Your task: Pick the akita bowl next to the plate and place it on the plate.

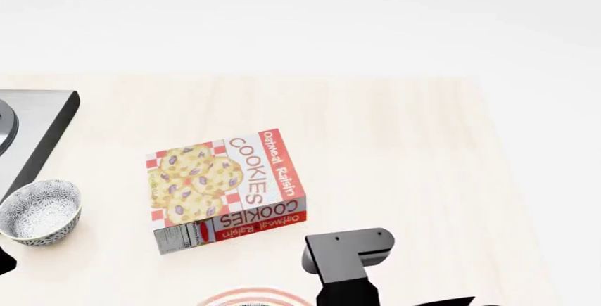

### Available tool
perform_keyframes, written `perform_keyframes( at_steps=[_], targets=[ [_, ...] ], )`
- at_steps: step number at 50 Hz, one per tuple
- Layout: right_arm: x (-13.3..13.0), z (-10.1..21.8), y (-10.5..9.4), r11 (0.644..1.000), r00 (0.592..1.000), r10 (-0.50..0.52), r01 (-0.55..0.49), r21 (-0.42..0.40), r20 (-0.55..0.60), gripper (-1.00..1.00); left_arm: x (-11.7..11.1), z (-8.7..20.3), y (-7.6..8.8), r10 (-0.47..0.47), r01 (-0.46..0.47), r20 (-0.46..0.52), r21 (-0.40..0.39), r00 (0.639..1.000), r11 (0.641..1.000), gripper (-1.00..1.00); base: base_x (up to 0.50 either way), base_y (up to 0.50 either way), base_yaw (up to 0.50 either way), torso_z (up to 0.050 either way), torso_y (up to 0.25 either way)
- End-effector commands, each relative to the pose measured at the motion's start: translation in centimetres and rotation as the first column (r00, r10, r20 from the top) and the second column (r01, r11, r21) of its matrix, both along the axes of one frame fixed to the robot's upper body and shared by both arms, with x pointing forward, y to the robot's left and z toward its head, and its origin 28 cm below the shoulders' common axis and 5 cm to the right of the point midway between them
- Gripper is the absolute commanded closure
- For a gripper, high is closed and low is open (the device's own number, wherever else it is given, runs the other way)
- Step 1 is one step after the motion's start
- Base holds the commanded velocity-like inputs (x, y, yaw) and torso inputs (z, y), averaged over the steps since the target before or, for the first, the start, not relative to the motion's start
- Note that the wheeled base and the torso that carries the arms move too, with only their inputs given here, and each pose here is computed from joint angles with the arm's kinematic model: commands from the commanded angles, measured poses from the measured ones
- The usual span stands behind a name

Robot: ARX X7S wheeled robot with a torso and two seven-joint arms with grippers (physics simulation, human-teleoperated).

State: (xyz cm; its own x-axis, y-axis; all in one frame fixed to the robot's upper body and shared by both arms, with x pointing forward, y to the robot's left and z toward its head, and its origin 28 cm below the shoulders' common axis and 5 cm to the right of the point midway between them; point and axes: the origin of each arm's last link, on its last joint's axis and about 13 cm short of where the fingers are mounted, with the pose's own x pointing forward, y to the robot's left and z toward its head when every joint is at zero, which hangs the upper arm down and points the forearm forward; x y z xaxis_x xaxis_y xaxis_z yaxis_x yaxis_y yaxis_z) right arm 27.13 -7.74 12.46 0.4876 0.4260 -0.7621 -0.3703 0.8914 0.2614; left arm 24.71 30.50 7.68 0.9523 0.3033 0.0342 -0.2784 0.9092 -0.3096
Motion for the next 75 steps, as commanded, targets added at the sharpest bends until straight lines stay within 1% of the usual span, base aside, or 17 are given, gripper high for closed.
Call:
perform_keyframes(
  at_steps=[1, 16, 32, 45, 46, 48, 50, 52, 56, 58, 60, 63, 65, 71, 73, 74, 75],
  targets=[
    [0.2, -0.4, 0.1, 1.0, 1.0, 0.021, -0.021, -0.021, 0.009, -1.0, 0.1, -0.1, 0.0, 0.001, -0.001, 0.0, 0.0, 1.0, 1.0, -1.0, 0.0, 0.0, 0.0, 0.0, 0.0],
    [-1.8, 3.8, 0.0, 0.995, 0.985, 0.094, -0.09, -0.032, 0.144, -1.0, -0.1, 0.0, 0.0, 0.001, -0.001, 0.0, 0.0, 1.0, 1.0, -1.0, 0.0, 0.0, 0.0, 0.0, 0.0],
    [-3.2, 7.9, -0.1, 0.996, 0.942, 0.079, -0.063, -0.06, 0.325, -1.0, 0.1, -0.4, 0.0, 0.001, -0.001, 0.0, 0.0, 1.0, 1.0, -1.0, 0.0, 0.0, 0.0, 0.0, 0.0],
    [-4.1, 8.3, -0.6, 0.997, 0.848, -0.073, 0.061, 0.04, 0.525, -1.0, -0.1, 0.1, -0.2, 0.002, -0.002, 0.0, 0.0, 1.0, 1.0, -1.0, 0.0, 0.0, 0.0, 0.0, 0.0],
    [-4.4, 8.3, -0.5, 0.997, 0.821, -0.08, 0.076, 0.03, 0.566, -1.0, -0.1, 0.1, -0.2, 0.002, -0.002, 0.0, 0.0, 1.0, 1.0, -1.0, 0.0, 0.0, 0.0, 0.0, 0.0],
    [-4.7, 8.3, -0.4, 0.997, 0.806, -0.08, 0.076, 0.031, 0.586, -1.0, -0.1, 0.1, -0.2, 0.001, -0.001, 0.001, 0.001, 1.0, 1.0, -1.0, 0.0, 0.0, 0.0, 0.0, 0.0],
    [-5.0, 8.2, -0.4, 0.992, 0.753, -0.113, 0.123, 0.03, 0.648, -1.0, -0.1, 0.1, -0.2, 0.0, 0.0, 0.001, 0.001, 1.0, 1.0, -1.0, 0.0, 0.0, 0.0, 0.0, 0.0],
    [-5.2, 8.1, -0.4, 0.992, 0.758, -0.115, 0.12, 0.037, 0.642, -1.0, -0.1, 0.0, -0.2, 0.0, 0.0, 0.001, 0.002, 1.0, 1.0, -1.0, 0.0, 0.0, 0.0, 0.0, 0.0],
    [-5.5, 7.3, -0.6, 0.982, 0.685, -0.168, 0.179, 0.06, 0.709, -1.0, -0.1, 0.1, -0.2, -0.001, 0.001, 0.002, 0.004, 1.0, 1.0, -1.0, 0.0, 0.0, 0.0, 0.0, 0.0],
    [-5.4, 6.8, -0.8, 0.98, 0.674, -0.177, 0.191, 0.063, 0.717, -1.0, -0.1, 0.1, -0.2, -0.002, 0.002, 0.002, 0.004, 1.0, 1.0, -1.0, 0.0, 0.0, 0.0, 0.0, 0.0],
    [-5.2, 6.3, -1.1, 0.971, 0.638, -0.211, 0.223, 0.084, 0.741, -1.0, -0.1, 0.2, -0.2, -0.001, 0.001, 0.002, 0.005, 1.0, 1.0, -1.0, 0.0, 0.0, 0.0, 0.0, 0.0],
    [-5.1, 4.9, -1.6, 0.964, 0.583, -0.201, 0.262, 0.052, 0.787, -1.0, -0.1, 0.2, -0.2, -0.001, 0.001, 0.001, 0.005, 1.0, 1.0, -1.0, 0.0, 0.0, 0.0, 0.0, 0.0],
    [-5.2, 4.5, -1.8, 0.96, 0.588, -0.211, 0.275, 0.052, 0.781, -1.0, -0.1, 0.1, -0.2, -0.001, 0.001, 0.002, 0.005, 1.0, 1.0, -1.0, 0.0, 0.0, 0.0, 0.0, 0.0],
    [-5.3, 3.5, -2.1, 0.95, 0.545, -0.214, 0.31, 0.042, 0.811, -1.0, -0.2, 0.3, -0.3, -0.001, 0.001, 0.002, 0.006, 1.0, 1.0, -1.0, 0.0, 0.0, 0.0, 0.0, 0.0],
    [-5.4, 3.1, -2.3, 0.941, 0.534, -0.19, 0.338, -0.002, 0.824, -1.0, -0.2, 0.3, -0.2, -0.001, 0.001, 0.002, 0.007, 1.0, 1.0, -1.0, 0.0, 0.0, 0.0, 0.0, 0.0],
    [-5.4, 3.0, -2.4, 0.935, 0.518, -0.213, 0.354, 0.02, 0.829, -1.0, -0.1, 0.3, -0.2, 0.0, 0.0, 0.002, 0.007, 1.0, 1.0, -1.0, 0.0, 0.0, 0.0, 0.0, 0.0],
    [-5.6, 2.8, -2.4, 0.937, 0.526, -0.211, 0.35, 0.017, 0.824, -1.0, -0.1, 0.2, -0.2, -0.001, 0.001, 0.002, 0.007, 1.0, 1.0, -1.0, 0.0, 0.0, 0.0, 0.0, 0.0]
  ],
)
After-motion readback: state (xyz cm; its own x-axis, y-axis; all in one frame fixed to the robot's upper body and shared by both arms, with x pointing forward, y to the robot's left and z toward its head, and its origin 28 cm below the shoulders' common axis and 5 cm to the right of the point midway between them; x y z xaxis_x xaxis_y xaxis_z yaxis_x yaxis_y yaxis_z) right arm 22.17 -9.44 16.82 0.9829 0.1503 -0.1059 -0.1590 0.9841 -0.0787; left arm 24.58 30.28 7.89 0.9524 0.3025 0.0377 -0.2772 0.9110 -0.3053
